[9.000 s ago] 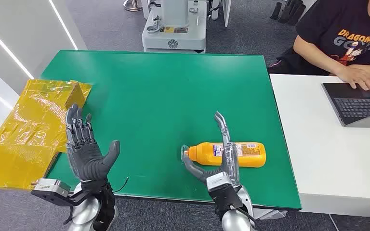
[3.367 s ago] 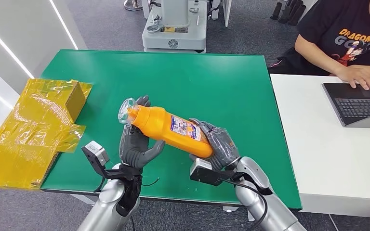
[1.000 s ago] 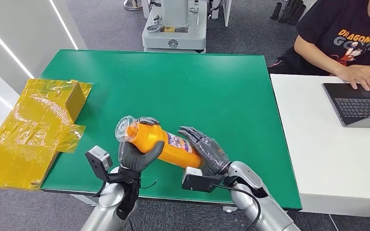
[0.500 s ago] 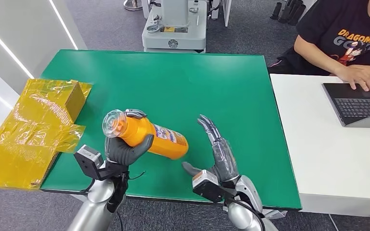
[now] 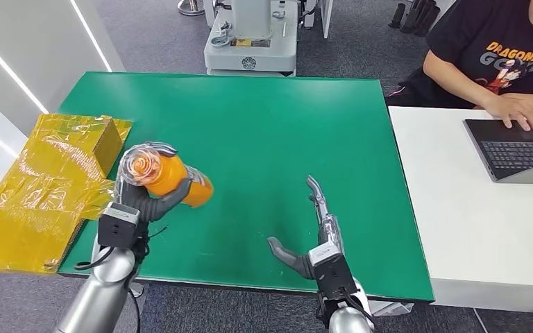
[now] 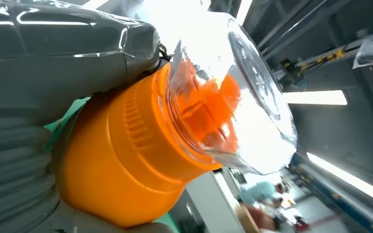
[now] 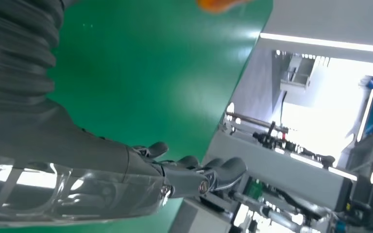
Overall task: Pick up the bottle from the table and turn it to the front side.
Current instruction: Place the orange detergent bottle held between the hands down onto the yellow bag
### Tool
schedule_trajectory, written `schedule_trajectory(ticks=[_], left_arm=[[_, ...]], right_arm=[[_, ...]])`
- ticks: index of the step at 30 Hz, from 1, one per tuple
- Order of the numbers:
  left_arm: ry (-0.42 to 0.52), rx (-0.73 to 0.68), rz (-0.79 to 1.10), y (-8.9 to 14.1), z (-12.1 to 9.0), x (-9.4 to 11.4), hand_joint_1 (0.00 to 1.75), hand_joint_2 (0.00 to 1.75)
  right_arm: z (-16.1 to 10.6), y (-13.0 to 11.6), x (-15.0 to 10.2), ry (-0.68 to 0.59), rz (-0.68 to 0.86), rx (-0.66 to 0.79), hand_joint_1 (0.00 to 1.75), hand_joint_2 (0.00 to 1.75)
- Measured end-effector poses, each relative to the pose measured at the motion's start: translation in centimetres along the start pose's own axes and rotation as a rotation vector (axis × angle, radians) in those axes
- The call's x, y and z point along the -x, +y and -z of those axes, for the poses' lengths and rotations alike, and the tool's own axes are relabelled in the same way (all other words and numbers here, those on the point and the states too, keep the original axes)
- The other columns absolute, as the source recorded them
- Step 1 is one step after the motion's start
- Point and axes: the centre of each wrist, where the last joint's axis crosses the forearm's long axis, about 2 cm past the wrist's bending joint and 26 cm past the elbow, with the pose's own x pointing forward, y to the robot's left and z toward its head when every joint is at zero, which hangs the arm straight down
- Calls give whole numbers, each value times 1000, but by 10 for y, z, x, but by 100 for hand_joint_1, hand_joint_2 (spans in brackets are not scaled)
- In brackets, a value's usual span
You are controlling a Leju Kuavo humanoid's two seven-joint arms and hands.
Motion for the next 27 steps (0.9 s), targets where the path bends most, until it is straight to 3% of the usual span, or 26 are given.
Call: schedule_trajectory(ticks=[11, 14, 19, 27], left_arm=[[-5, 112, 1019, 161, 41, 26, 175, 175], [3, 155, 1235, 195, 50, 26, 175, 175], [74, 305, 1386, 219, 64, 28, 175, 175], [236, 751, 1395, 235, 75, 54, 175, 175]], right_arm=[[-17, 6, -5, 32, 25, 45, 0, 175], [-19, 8, -6, 33, 27, 51, 0, 175], [-20, 9, -13, 1, 34, 71, 0, 175], [-17, 8, -24, -57, 61, 70, 0, 175]])
